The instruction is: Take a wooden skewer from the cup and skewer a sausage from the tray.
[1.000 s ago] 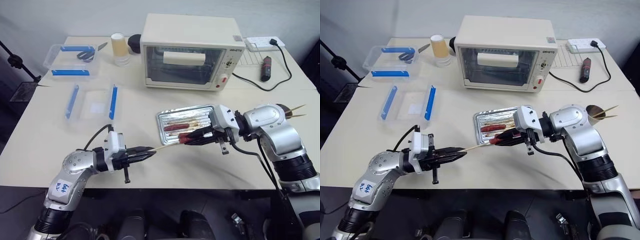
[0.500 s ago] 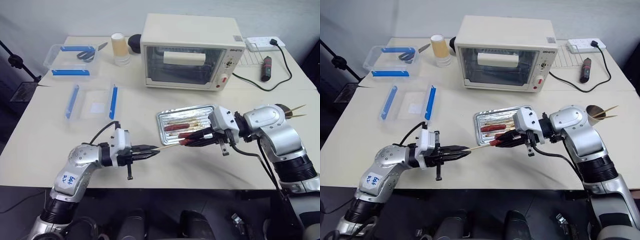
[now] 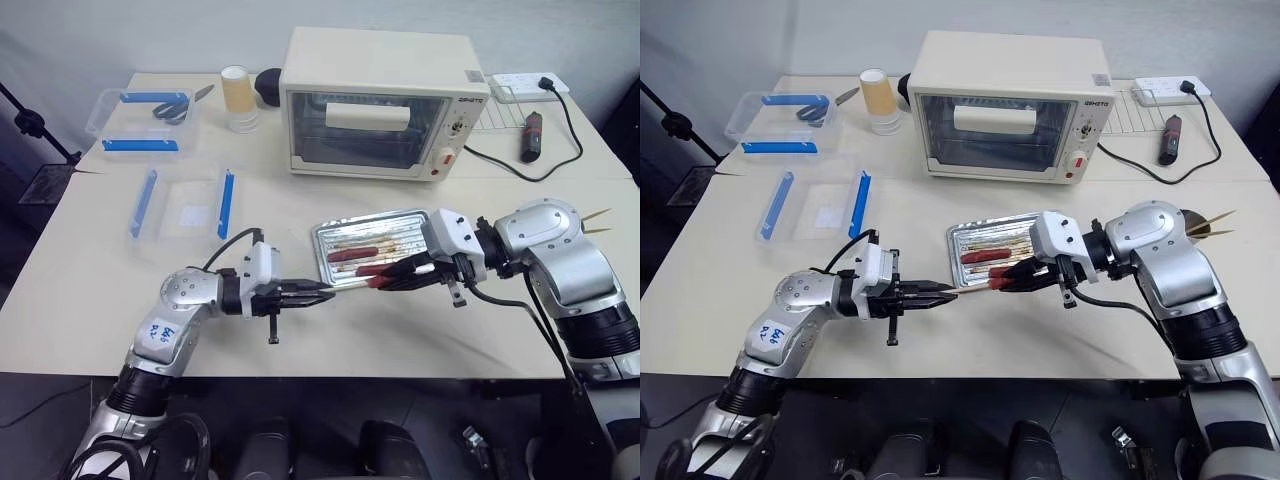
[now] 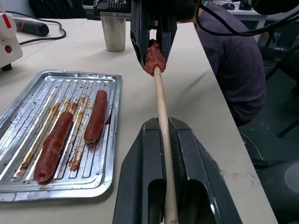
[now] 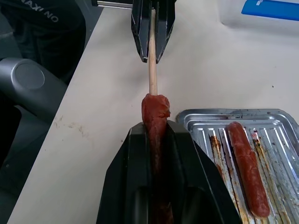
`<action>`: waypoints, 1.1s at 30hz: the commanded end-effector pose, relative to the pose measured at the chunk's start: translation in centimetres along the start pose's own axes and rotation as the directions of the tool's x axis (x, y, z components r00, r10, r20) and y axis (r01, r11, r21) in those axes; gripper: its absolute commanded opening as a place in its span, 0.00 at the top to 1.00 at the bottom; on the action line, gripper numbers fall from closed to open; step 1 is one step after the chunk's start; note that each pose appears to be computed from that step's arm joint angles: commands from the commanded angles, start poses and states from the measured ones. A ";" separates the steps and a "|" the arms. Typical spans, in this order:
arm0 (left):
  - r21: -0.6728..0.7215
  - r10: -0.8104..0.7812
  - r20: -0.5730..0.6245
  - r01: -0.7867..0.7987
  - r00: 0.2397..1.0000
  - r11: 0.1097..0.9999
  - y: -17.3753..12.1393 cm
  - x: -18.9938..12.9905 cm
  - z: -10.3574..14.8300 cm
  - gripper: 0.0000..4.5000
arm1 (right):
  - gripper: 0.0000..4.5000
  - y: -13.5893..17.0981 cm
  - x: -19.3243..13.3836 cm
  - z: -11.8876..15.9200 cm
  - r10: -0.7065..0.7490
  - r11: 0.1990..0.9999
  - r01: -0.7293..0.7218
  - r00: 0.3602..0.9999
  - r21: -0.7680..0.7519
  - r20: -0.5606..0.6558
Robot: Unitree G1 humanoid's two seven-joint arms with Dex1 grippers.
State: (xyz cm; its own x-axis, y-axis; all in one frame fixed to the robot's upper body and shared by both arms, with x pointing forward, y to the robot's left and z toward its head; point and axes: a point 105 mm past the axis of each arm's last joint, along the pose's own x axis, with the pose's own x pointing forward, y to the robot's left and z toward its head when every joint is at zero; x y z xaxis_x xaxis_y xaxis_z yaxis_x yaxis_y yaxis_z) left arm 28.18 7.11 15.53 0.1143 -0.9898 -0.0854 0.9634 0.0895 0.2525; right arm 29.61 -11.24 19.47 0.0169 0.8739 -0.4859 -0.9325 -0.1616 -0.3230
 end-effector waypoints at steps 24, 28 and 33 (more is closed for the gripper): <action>0.076 -0.100 0.069 0.094 0.993 0.993 -0.6 2.7 2.3 1.00 | 0.76 0.2 1.6 1.8 0.054 0.998 -0.053 0.996 -0.015 0.074; 0.056 -0.033 0.025 0.032 0.999 0.998 -0.9 0.4 1.4 1.00 | 0.45 0.1 0.5 0.8 0.023 1.000 -0.023 0.999 -0.011 0.039; 0.027 0.101 -0.040 -0.100 0.994 0.995 -1.2 -3.5 0.3 1.00 | 0.07 0.3 -2.0 0.0 -0.032 0.999 0.032 0.999 0.007 0.016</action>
State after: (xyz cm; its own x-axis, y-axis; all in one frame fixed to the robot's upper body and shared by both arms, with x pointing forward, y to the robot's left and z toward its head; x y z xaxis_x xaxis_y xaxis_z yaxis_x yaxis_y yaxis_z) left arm 27.05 9.95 14.38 0.2018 -0.9696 -0.1381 0.9570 0.1652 0.2383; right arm 29.64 -12.29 19.14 0.0321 0.8727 -0.4872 -0.9451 -0.1321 -0.2988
